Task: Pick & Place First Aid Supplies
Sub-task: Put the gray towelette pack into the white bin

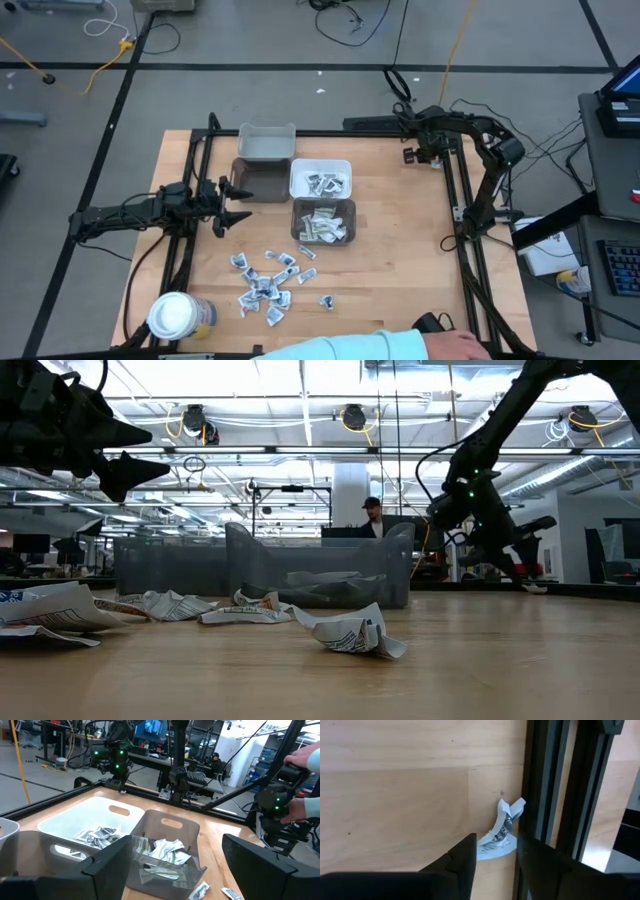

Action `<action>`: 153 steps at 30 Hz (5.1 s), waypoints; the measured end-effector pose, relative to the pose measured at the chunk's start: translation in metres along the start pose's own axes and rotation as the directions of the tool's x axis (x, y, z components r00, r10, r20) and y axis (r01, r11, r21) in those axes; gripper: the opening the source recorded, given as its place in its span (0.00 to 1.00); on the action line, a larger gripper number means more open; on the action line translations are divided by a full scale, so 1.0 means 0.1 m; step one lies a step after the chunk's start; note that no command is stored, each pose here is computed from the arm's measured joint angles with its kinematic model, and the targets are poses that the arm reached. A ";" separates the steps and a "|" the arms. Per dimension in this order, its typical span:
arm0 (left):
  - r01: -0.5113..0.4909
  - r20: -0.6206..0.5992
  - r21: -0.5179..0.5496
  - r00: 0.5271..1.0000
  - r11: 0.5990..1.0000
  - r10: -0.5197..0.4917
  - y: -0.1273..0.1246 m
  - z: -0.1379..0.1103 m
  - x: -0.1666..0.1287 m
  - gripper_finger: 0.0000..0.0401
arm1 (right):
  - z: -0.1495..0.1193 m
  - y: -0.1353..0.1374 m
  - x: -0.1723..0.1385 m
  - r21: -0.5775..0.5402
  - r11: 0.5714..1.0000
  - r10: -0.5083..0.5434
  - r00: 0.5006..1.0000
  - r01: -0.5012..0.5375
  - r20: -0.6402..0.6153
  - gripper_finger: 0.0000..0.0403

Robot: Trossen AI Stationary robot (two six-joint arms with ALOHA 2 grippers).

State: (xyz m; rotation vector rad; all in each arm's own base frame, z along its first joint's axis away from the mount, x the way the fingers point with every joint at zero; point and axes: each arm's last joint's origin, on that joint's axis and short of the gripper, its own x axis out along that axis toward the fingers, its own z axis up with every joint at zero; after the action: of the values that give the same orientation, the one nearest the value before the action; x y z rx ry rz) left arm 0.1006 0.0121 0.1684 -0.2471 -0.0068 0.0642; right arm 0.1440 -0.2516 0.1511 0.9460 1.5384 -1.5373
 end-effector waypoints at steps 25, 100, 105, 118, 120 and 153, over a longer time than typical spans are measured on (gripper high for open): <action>0.028 -0.007 0.000 1.000 1.000 -0.028 -0.01 0.00 0.00 0.77 | -0.03 0.05 0.00 0.011 0.994 0.107 0.992 -0.107 -0.066 0.24; 0.102 -0.026 0.002 0.994 0.995 -0.102 -0.03 -0.01 0.00 0.77 | -0.82 0.60 -1.42 -0.576 0.812 0.234 0.958 -0.099 0.165 0.00; 0.102 -0.026 0.002 0.994 0.995 -0.102 -0.03 -0.01 0.00 0.77 | -0.94 0.98 -1.72 -0.732 0.679 0.309 0.927 -0.058 0.212 0.00; 0.102 -0.025 0.002 0.995 0.995 -0.102 -0.03 -0.01 0.00 0.77 | -1.28 1.69 -2.43 -0.946 0.321 0.569 0.808 -0.044 0.155 0.00; 0.102 -0.026 0.002 0.995 0.995 -0.101 -0.03 -0.01 0.00 0.77 | -1.30 1.72 -2.48 -0.953 0.299 0.587 0.796 -0.043 0.148 0.00; 0.102 -0.025 0.002 0.994 0.995 -0.102 -0.03 -0.01 0.00 0.77 | -1.16 2.52 -1.98 -0.976 0.198 0.627 0.776 -0.086 0.059 0.54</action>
State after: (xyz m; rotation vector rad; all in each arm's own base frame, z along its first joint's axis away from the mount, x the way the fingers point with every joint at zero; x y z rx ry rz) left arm 0.1006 0.0090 0.1685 -0.2435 0.0057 -0.0403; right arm 0.4568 -0.1327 0.2160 0.1285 1.3401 -0.1871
